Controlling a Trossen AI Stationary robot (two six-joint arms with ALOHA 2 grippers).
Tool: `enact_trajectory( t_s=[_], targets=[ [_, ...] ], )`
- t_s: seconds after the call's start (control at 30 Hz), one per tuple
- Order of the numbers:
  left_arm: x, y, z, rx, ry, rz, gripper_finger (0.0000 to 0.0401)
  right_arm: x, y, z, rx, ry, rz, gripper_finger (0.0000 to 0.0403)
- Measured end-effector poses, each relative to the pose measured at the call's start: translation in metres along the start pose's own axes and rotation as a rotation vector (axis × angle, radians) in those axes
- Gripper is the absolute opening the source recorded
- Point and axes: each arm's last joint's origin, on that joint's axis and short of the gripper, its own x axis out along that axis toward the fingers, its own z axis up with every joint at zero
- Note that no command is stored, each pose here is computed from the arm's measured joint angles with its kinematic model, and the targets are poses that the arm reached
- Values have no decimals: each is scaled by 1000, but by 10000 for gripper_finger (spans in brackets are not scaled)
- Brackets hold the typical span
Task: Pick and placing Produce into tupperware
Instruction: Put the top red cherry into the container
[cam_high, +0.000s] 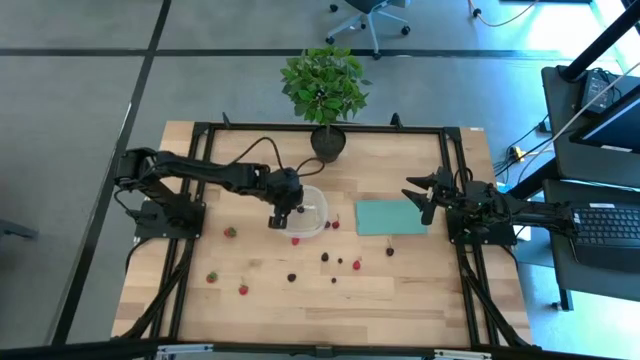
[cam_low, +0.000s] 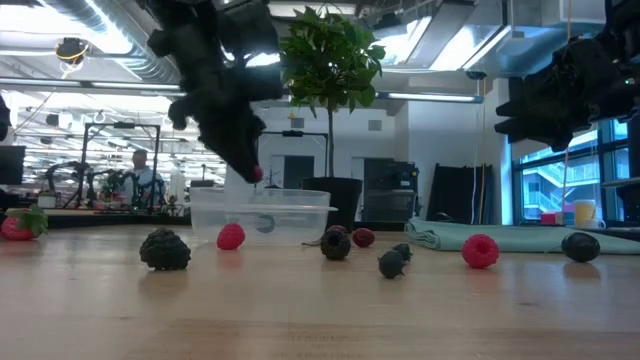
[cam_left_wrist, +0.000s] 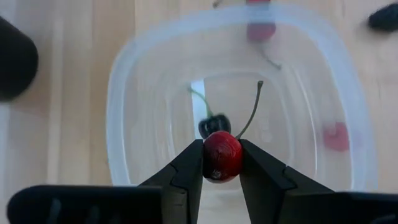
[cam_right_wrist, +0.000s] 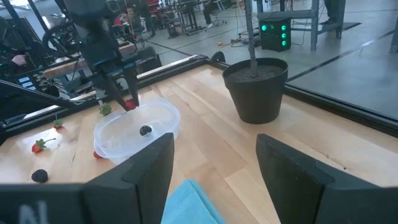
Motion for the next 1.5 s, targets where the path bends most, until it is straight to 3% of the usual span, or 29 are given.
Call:
enact_trajectory(
  t_s=[0.57, 1.3, 1.5],
  targets=[
    [15, -5, -20, -62, 4, -1, 88, 0, 0, 0, 0, 0, 0, 229],
    [15, -4, -16, -39, -41, 7, 89, 0, 0, 0, 0, 0, 0, 229],
    [15, -3, -16, -39, -38, 6, 113, 0, 0, 0, 0, 0, 1, 229]
  ],
)
